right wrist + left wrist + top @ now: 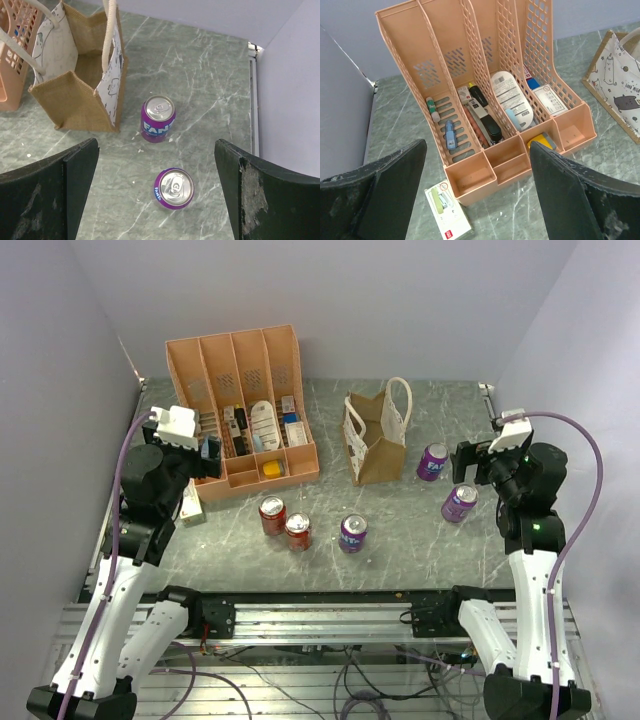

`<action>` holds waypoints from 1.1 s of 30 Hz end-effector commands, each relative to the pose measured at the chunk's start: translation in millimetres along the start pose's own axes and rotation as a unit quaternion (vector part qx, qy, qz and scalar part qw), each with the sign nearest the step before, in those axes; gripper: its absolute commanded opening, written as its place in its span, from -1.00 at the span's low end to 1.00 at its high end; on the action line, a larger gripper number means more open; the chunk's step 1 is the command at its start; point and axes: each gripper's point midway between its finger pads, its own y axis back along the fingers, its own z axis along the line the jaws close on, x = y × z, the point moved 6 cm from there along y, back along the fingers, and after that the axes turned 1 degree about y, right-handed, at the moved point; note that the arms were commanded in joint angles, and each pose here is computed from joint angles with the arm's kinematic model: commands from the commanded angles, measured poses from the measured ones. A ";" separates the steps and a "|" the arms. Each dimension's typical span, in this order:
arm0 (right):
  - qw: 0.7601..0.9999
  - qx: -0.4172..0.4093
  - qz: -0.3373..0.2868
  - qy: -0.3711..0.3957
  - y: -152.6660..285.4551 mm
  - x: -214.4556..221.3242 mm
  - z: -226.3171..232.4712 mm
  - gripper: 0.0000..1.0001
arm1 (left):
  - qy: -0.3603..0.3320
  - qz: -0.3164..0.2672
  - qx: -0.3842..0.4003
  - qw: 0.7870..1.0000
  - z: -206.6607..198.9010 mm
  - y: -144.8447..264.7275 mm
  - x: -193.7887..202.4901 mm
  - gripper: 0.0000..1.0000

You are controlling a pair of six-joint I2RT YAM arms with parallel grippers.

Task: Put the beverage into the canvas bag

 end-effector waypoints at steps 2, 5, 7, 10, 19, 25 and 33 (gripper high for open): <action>1.000 -0.005 -0.021 0.009 1.2 -15.9 -2.8 1.00 | -0.017 -0.031 -0.012 0.999 6.1 -0.1 -12.4 0.90; 1.000 -0.012 -0.015 0.016 -0.3 -14.9 -2.4 1.00 | -0.021 -0.029 -0.014 0.999 7.1 1.0 -13.5 0.90; 1.000 -0.014 -0.009 0.023 -1.3 -14.0 -3.3 1.00 | -0.019 -0.030 -0.015 0.999 7.4 1.6 -15.0 0.90; 0.999 -0.021 0.005 0.031 -4.4 -9.4 -3.5 1.00 | -0.020 -0.029 -0.020 0.999 8.6 2.6 -16.3 0.90; 0.989 -0.127 0.002 0.073 -7.8 -16.0 14.0 1.00 | -0.037 -0.025 -0.011 0.999 7.8 1.0 -13.3 0.90; 0.981 -0.184 -0.013 0.065 -28.4 -14.5 22.8 1.00 | -0.035 -0.027 0.016 0.999 0.6 -1.3 -9.3 0.90; 0.970 -0.231 -0.018 0.076 -68.0 -23.3 45.9 1.00 | -0.040 -0.021 0.081 0.996 -14.3 -4.0 -1.8 0.90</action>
